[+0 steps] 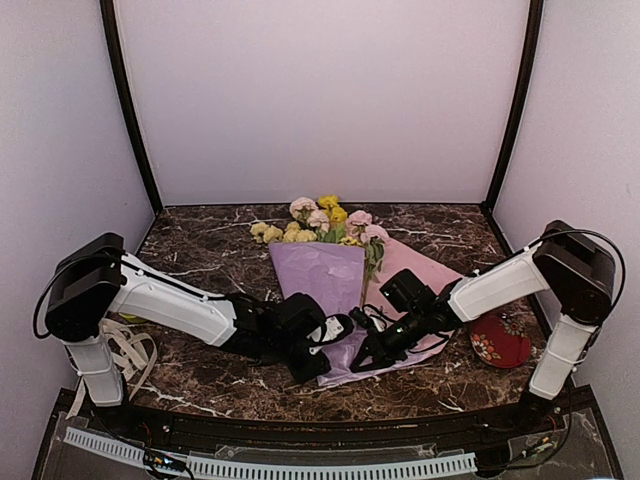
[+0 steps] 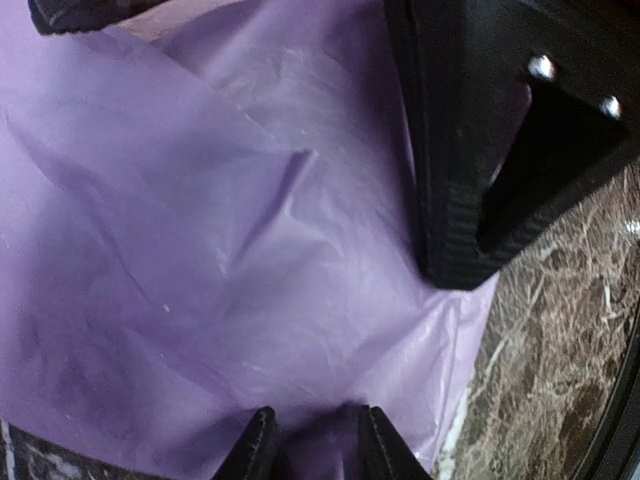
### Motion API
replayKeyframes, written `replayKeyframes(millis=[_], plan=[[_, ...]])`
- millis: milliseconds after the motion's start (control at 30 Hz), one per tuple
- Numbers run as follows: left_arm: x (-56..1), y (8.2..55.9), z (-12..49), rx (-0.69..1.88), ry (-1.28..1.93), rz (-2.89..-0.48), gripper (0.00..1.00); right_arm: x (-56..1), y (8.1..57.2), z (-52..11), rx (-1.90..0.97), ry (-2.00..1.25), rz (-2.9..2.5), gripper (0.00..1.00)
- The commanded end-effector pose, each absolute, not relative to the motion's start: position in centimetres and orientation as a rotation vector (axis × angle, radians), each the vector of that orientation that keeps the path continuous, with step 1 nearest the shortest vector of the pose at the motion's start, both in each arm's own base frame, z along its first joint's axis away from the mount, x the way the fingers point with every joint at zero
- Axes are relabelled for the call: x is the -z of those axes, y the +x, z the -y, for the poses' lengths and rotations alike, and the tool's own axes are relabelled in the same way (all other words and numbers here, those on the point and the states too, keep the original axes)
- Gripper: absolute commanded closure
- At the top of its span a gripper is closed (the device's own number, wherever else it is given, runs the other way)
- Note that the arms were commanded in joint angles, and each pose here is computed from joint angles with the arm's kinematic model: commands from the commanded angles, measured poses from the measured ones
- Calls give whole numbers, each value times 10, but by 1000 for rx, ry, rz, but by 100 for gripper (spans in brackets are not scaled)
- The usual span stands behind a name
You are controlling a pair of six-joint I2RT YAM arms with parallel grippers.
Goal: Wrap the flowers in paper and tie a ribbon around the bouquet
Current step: Press the fold line on the 2/3-folded wrapping paper, then pick up the two-thirds-folded wrapping paper from the center of the board.
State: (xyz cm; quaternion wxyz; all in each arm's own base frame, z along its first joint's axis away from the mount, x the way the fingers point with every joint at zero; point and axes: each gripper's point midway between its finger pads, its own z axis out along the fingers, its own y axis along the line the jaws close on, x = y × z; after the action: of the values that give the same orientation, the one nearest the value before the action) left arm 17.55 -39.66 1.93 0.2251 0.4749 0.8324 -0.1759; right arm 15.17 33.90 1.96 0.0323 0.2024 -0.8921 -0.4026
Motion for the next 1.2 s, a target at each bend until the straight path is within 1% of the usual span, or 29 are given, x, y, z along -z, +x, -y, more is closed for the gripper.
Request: replayKeyframes(millis=[0, 133, 233, 367, 500, 700, 867, 967, 1100, 1167], plan=[[-2, 146, 357, 421, 1385, -2411, 71, 19, 143, -309, 977, 551, 2828, 100], [-5, 141, 347, 381, 1398, -2420, 70, 19, 142, -309, 968, 553, 2825, 100], [-16, 143, 352, 388, 1396, -2389, 70, 19, 142, -307, 951, 557, 2828, 100], [-53, 157, 381, 481, 1350, -2238, 69, 15, 143, -306, 924, 563, 2842, 100], [-73, 181, 405, 489, 1277, -2122, 67, 8, 145, -307, 911, 565, 2864, 100], [-48, 203, 412, 400, 1241, -2154, 67, -2, 149, -309, 884, 578, 2894, 100], [-25, 194, 413, 407, 1313, -2199, 67, -11, 154, -312, 862, 587, 2919, 100], [-23, 191, 409, 408, 1334, -2195, 67, -35, 166, -314, 876, 598, 2985, 99], [-20, 189, 409, 412, 1357, -2196, 66, -78, 185, -302, 848, 559, 3155, 87], [-20, 188, 410, 418, 1361, -2193, 66, -90, 190, -286, 780, 502, 3237, 75]])
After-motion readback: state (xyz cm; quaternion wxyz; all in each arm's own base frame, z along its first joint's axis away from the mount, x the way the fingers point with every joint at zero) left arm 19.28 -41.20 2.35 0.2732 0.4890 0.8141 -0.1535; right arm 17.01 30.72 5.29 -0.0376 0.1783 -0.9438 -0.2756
